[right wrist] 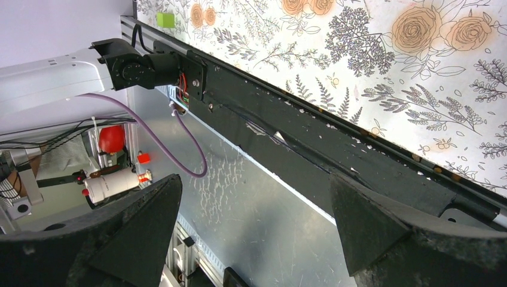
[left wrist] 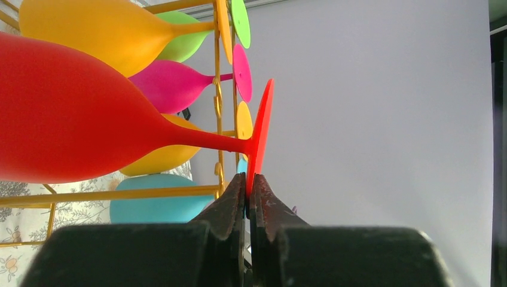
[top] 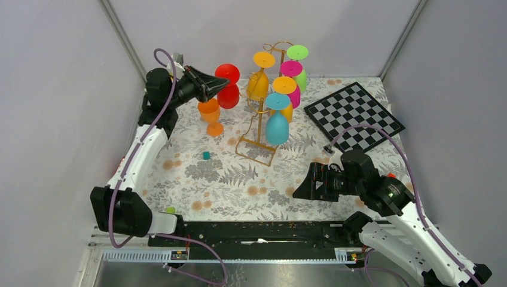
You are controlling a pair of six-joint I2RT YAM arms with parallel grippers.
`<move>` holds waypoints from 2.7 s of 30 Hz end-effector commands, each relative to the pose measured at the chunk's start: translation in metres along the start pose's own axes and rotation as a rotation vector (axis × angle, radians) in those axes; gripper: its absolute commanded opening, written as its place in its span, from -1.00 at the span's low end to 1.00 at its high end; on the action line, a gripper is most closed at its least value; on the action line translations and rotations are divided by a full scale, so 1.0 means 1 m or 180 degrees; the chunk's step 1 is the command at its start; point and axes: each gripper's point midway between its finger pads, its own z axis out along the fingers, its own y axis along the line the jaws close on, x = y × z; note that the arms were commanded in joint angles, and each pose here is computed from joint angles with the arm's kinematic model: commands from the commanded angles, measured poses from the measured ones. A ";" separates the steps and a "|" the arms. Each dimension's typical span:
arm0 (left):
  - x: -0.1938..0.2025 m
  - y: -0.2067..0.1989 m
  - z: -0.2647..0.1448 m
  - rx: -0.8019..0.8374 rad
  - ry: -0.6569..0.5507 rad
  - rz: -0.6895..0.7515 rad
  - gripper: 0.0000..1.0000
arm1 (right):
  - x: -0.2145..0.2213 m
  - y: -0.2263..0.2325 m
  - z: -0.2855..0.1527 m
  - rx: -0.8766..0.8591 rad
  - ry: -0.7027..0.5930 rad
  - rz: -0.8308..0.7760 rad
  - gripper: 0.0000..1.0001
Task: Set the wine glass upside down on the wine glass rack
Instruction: Turn the wine glass upside down at the wine rack.
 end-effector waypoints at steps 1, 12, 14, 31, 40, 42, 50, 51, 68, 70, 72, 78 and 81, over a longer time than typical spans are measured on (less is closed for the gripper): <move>-0.008 -0.039 0.006 0.0297 -0.0029 0.0222 -1.00 | -0.002 0.006 0.001 -0.0115 -0.0039 -0.0019 0.99; 0.005 -0.040 0.034 0.0287 0.0129 0.0157 -1.00 | -0.004 0.006 0.004 -0.0108 -0.0023 -0.0047 0.99; 0.004 -0.040 0.037 0.0289 0.0127 0.0185 -1.00 | -0.004 0.007 0.004 -0.0115 -0.0014 -0.0051 0.99; -0.007 -0.033 0.055 0.0236 0.0078 0.0095 -1.00 | -0.004 0.008 0.005 -0.0122 0.0019 -0.0059 0.97; -0.007 -0.031 0.057 0.0189 0.0060 0.0010 -1.00 | -0.004 0.008 0.005 -0.0116 0.0005 -0.0061 0.97; -0.007 -0.032 0.058 0.0191 0.0069 -0.0010 -1.00 | -0.004 0.007 0.005 -0.0113 0.0008 -0.0060 0.97; -0.008 -0.027 0.060 0.0070 0.0082 -0.0123 -1.00 | -0.004 0.007 0.005 -0.0112 0.0006 -0.0055 0.97; -0.008 -0.026 0.060 0.0055 0.0081 -0.0134 -1.00 | -0.003 0.006 0.005 -0.0108 0.0009 -0.0051 0.97; -0.003 -0.019 0.070 0.0003 0.0154 -0.0234 -1.00 | -0.002 0.003 0.006 -0.0093 -0.0001 -0.0052 0.97; -0.003 -0.021 0.070 0.0023 0.0144 -0.0219 -1.00 | -0.002 0.003 0.006 -0.0091 -0.0005 -0.0046 0.97; -0.003 -0.023 0.070 0.0035 0.0140 -0.0210 -1.00 | -0.002 0.003 0.006 -0.0093 -0.0010 -0.0048 0.97; -0.002 -0.024 0.073 0.0046 0.0167 -0.0208 -1.00 | -0.001 0.002 0.006 -0.0093 -0.0005 -0.0042 0.97; 0.000 -0.022 0.075 0.0040 0.0181 -0.0220 -1.00 | -0.001 0.001 0.006 -0.0089 -0.0005 -0.0040 0.97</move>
